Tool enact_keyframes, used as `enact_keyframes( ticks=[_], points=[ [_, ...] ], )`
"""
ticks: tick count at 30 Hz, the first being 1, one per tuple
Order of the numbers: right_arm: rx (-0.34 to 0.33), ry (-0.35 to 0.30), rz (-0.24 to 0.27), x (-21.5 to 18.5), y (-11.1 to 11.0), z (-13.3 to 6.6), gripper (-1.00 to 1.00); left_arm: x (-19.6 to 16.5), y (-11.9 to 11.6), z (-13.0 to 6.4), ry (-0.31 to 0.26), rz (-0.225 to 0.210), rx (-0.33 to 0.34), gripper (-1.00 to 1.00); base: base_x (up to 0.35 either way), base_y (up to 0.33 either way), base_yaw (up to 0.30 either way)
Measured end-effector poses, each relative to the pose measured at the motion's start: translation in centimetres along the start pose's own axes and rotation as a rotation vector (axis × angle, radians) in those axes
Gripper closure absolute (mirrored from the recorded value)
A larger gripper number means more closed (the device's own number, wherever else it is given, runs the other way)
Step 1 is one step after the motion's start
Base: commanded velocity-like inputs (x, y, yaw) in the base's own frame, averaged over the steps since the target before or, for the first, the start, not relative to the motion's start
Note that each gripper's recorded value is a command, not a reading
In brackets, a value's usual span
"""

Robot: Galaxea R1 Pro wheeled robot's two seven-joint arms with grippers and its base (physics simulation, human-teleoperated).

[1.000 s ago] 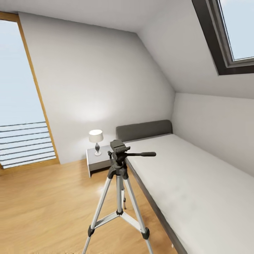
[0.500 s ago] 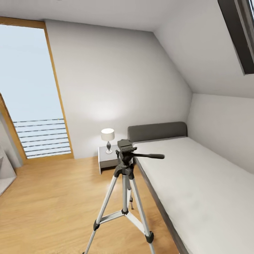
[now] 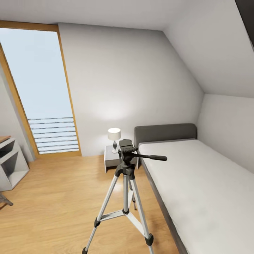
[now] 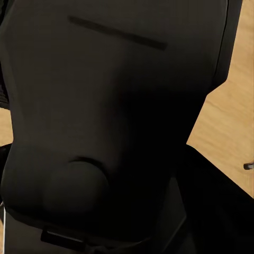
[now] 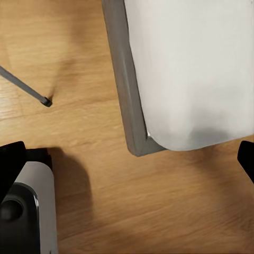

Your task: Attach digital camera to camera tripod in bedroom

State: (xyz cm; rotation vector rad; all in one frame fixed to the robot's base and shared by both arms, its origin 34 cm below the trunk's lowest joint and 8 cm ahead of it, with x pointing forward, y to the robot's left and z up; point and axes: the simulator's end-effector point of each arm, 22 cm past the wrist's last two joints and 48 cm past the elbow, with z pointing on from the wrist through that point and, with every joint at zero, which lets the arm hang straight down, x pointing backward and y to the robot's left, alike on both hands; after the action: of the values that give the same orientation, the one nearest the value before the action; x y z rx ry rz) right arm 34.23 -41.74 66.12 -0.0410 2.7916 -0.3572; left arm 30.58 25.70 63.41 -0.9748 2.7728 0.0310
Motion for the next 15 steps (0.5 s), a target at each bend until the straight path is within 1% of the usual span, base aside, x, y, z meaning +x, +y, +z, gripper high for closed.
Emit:
enact_keyframes(
  ticks=[5,7,10,15],
  points=[
    [-0.002,0.0,0.0,0.01,0.12,0.0,-1.0,-0.04,0.03,0.0,-0.001,-0.001,-0.001,1.0,0.0,-0.005,0.012],
    [-0.003,0.0,0.0,0.0,0.17,-0.01,-1.0,-0.05,0.04,0.0,-0.001,-0.001,-0.001,1.0,0.0,-0.002,0.1],
    [-0.003,0.0,0.0,-0.01,0.16,0.0,-1.0,-0.05,0.04,0.0,-0.002,-0.001,-0.001,1.0,0.0,-0.001,0.191],
    [-0.003,0.0,-0.001,-0.01,0.1,0.0,-1.0,-0.05,0.05,0.0,-0.002,-0.001,-0.001,1.0,0.0,0.0,0.251]
  ],
)
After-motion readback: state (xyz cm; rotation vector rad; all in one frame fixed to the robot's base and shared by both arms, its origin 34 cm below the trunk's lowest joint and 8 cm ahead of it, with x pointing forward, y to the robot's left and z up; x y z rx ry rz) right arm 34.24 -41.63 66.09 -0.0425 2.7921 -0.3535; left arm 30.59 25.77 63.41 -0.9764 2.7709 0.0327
